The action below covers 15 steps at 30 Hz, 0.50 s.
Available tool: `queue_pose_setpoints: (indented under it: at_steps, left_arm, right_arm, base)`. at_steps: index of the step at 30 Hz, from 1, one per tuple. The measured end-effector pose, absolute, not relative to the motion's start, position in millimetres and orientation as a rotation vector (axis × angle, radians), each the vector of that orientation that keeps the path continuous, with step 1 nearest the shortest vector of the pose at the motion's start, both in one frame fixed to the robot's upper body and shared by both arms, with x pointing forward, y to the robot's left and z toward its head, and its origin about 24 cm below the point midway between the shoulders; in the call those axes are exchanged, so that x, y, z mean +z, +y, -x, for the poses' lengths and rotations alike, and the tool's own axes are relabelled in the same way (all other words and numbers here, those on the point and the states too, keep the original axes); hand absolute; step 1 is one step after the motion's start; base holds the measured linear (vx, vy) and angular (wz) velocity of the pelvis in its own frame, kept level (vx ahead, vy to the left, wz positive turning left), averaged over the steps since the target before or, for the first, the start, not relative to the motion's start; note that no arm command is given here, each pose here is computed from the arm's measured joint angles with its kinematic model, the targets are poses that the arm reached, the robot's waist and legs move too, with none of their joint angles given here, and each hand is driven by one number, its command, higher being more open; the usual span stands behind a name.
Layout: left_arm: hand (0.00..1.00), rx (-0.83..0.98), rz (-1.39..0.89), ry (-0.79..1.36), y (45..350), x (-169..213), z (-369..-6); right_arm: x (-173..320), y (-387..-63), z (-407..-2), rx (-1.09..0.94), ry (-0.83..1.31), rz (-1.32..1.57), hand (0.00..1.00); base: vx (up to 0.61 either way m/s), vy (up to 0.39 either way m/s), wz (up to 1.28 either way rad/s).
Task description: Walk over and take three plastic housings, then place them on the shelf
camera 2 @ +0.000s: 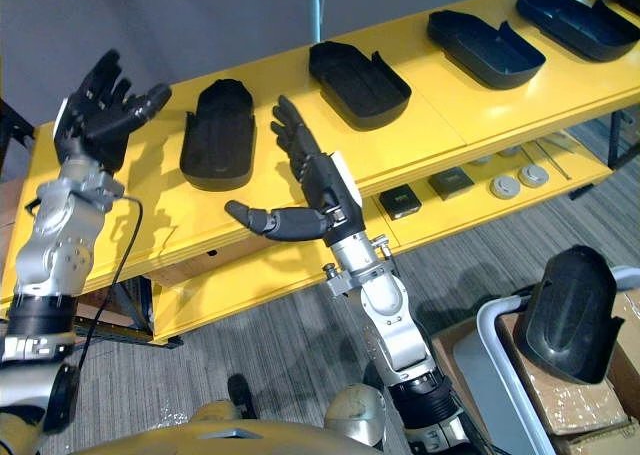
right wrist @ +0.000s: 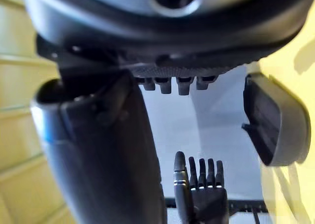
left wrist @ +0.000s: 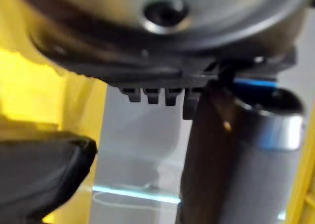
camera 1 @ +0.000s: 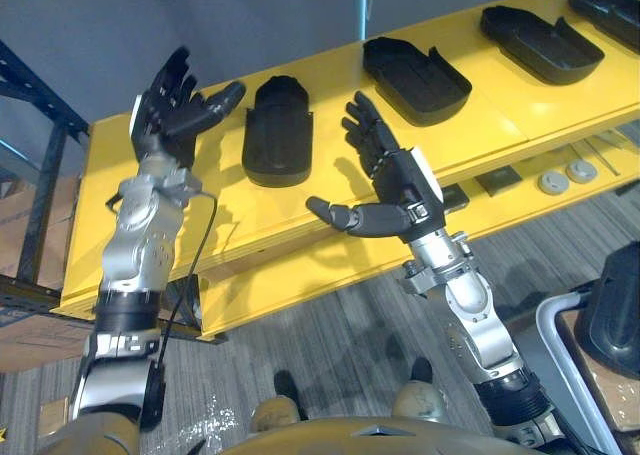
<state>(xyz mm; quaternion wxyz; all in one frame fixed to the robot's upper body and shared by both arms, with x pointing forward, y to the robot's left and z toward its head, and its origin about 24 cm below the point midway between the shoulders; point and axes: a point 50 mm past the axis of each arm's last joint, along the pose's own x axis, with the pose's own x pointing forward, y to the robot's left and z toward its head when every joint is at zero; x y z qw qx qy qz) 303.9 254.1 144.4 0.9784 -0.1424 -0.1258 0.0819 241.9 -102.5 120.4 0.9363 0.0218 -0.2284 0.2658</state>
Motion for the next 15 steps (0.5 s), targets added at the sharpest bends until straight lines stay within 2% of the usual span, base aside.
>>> queue_pose_setpoints:
  at_steps: [3,6,8,15]
  left_arm:
    - [1.00,0.206,0.312,-0.257,253,125,-284]
    - [1.00,0.280,0.313,-0.299,239,104,-243]
    - [1.00,0.313,0.295,-0.311,233,100,-229]
    - [1.00,0.330,0.332,-0.228,211,74,-194]
  right_arm:
    - [118,-98,-242,0.574,-0.453,-0.052,1.00]
    - [101,-84,-255,0.594,-0.345,-0.055,1.00]
    - [96,-77,-262,0.586,-0.308,-0.069,1.00]
    - [108,-50,-282,0.572,-0.313,-0.099,1.00]
  base:
    - [0.00,-0.003,0.28]
    - [0.01,0.002,0.42]
    - [0.00,0.007,0.37]
    - [-0.04,0.011,0.29]
